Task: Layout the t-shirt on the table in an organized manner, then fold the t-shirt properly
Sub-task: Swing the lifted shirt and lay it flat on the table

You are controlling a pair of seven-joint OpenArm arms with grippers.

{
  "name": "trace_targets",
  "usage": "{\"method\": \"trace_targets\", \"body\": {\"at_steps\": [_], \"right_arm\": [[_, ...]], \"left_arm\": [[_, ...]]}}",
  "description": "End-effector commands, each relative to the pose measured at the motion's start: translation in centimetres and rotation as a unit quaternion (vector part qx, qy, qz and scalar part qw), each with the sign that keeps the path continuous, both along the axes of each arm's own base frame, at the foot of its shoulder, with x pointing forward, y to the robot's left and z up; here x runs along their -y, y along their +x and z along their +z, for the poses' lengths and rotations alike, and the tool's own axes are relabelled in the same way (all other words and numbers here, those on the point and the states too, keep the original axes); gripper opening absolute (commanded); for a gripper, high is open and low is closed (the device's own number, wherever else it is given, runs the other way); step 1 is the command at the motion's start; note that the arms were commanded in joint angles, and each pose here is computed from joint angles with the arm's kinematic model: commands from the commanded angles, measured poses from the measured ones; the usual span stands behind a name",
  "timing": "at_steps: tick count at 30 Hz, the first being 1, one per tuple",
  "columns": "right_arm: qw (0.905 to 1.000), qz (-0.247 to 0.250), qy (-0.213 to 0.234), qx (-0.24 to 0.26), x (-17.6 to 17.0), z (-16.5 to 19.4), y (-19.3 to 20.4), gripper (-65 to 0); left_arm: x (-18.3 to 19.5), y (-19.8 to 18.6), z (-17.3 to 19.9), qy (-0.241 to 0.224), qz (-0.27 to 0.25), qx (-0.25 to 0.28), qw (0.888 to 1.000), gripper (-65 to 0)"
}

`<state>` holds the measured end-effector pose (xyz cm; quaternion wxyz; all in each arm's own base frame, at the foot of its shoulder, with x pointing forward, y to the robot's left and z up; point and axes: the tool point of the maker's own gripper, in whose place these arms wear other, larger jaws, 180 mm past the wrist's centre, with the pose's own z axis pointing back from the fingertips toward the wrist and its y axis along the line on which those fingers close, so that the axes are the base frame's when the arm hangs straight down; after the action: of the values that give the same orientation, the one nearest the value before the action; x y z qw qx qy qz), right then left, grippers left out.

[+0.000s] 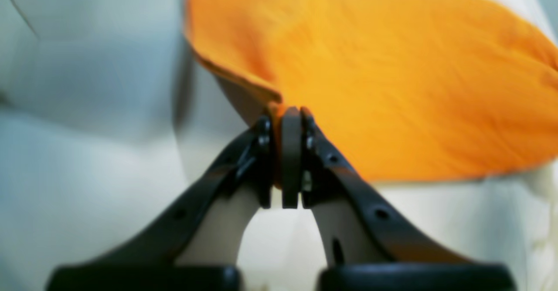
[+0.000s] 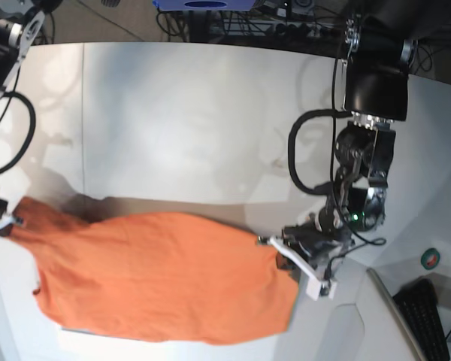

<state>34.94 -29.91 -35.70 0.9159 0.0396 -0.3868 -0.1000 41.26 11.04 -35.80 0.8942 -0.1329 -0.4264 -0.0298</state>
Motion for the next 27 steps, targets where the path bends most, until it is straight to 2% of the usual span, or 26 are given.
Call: {"method": "trace_targets", "body": {"at_steps": [1,5,12,17,21,27], "right_arm": [[0.9996,-0.002,-0.002,0.028,0.3,1.1,0.4,-65.0],[0.9997,-0.011,0.012,-0.02,0.1,-3.7,-3.7,-65.0],[0.9943,-0.018,0.024,-0.102,-0.5,-9.3,-11.3,-65.0],[0.9917,-0.037,0.027,-0.12,-0.1,-10.7,-14.6,-65.0],[0.9921,-0.026,0.01,-0.122,-0.2,-9.9,-16.1,-65.0],[0.9931,-0.009,-0.001,-0.117,-1.9,-8.6,-18.2,-65.0]], "left_arm": [[-1.2,0.4,1.0,0.008,0.006,0.022,1.0,-65.0],[-2.2,-3.7,-3.4,0.019,0.008,-0.033,0.999,-65.0],[-5.2,-8.7,-7.2,0.026,0.043,-0.063,0.997,-65.0],[-7.0,-11.9,-9.2,0.029,0.067,-0.098,0.993,-65.0],[-7.6,-14.1,-10.5,0.038,0.066,-0.12,0.99,-65.0],[-7.3,-15.9,-9.4,0.044,0.052,-0.111,0.992,-65.0]]}}
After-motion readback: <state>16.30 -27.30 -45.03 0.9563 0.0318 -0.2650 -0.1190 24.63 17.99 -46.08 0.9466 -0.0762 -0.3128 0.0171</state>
